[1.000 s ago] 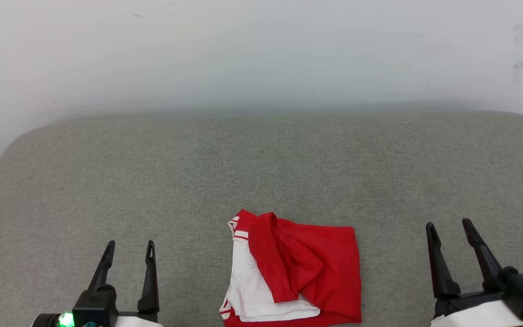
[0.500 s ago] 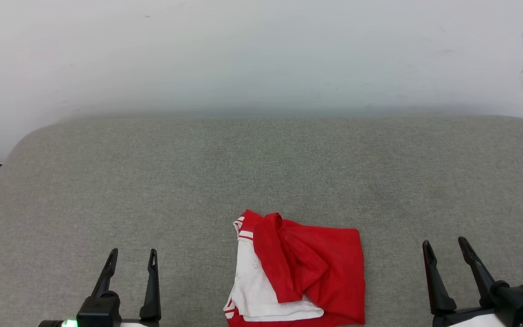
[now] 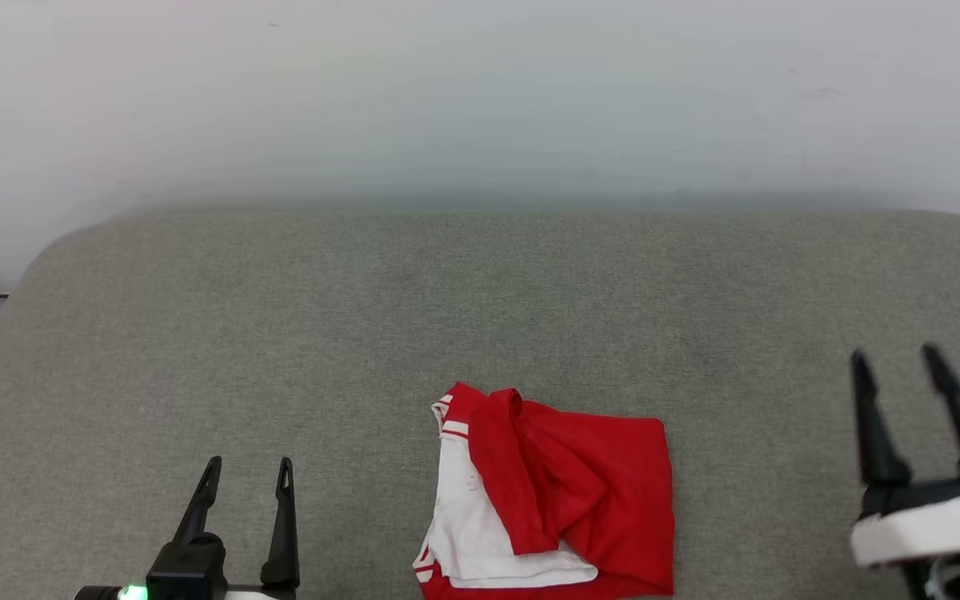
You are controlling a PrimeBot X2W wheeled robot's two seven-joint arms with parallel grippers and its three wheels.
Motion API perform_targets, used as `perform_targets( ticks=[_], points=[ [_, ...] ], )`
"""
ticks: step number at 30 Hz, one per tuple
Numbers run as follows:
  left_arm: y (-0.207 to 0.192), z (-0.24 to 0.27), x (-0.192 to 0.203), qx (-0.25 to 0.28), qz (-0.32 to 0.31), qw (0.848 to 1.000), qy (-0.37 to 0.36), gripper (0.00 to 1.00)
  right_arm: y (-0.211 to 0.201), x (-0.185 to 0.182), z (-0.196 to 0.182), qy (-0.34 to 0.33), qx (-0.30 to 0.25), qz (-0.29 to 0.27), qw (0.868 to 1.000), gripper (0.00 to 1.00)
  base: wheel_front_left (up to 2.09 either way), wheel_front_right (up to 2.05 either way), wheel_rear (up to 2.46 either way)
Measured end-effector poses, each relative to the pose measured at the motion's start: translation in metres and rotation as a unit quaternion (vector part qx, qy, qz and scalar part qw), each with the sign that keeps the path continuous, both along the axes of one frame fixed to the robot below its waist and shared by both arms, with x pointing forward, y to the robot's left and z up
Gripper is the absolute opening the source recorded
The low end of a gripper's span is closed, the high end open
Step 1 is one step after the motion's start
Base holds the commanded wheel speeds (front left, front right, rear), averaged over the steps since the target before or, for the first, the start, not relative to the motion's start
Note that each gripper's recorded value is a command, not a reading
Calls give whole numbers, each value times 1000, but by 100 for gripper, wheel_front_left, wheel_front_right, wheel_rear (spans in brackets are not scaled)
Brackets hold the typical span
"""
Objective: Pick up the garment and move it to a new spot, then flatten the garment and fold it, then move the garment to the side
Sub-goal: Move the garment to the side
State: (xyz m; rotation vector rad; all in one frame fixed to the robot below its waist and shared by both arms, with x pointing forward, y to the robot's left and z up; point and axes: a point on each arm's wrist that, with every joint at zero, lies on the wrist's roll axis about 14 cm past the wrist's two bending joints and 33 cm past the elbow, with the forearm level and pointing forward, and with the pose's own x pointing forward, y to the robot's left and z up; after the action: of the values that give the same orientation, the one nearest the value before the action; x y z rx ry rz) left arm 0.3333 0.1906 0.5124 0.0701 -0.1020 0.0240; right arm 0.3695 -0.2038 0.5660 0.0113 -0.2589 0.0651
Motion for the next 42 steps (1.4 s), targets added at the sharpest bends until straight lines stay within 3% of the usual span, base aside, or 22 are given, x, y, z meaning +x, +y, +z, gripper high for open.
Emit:
perform_targets(
  ticks=[4,6,10,14,17,22,28,30,38,42],
  points=[
    [0,0,0,0,0,1000,-1,100,-11,21,45,-44,-17,7,999,100,0,0,0],
    [1,1,0,0,0,1000,-2,100,-9,31,54,-33,-24,22,999,100,0,0,0],
    [1,0,0,-1,1,1000,0,100,7,49,54,35,-27,73,996,100,0,0,0],
    [2,0,3,-2,3,1000,1,100,30,57,31,140,-14,132,981,100,0,0,0],
    [2,-1,5,-3,4,1000,3,100,45,56,1,234,-12,167,958,100,0,0,0],
    [3,-2,9,-4,5,1000,4,100,65,41,-53,377,5,215,901,100,0,0,0],
    [4,-2,13,-9,10,1000,6,100,81,15,-111,501,32,249,828,100,0,0,0],
    [5,-4,14,-10,11,1000,8,100,85,9,-126,526,38,253,811,100,0,0,0],
    [10,-7,23,-11,20,1000,14,100,111,0,-171,581,69,267,766,100,0,0,0],
    [14,-12,26,-10,26,999,21,100,124,6,-185,589,78,271,757,100,0,0,0]
  ],
)
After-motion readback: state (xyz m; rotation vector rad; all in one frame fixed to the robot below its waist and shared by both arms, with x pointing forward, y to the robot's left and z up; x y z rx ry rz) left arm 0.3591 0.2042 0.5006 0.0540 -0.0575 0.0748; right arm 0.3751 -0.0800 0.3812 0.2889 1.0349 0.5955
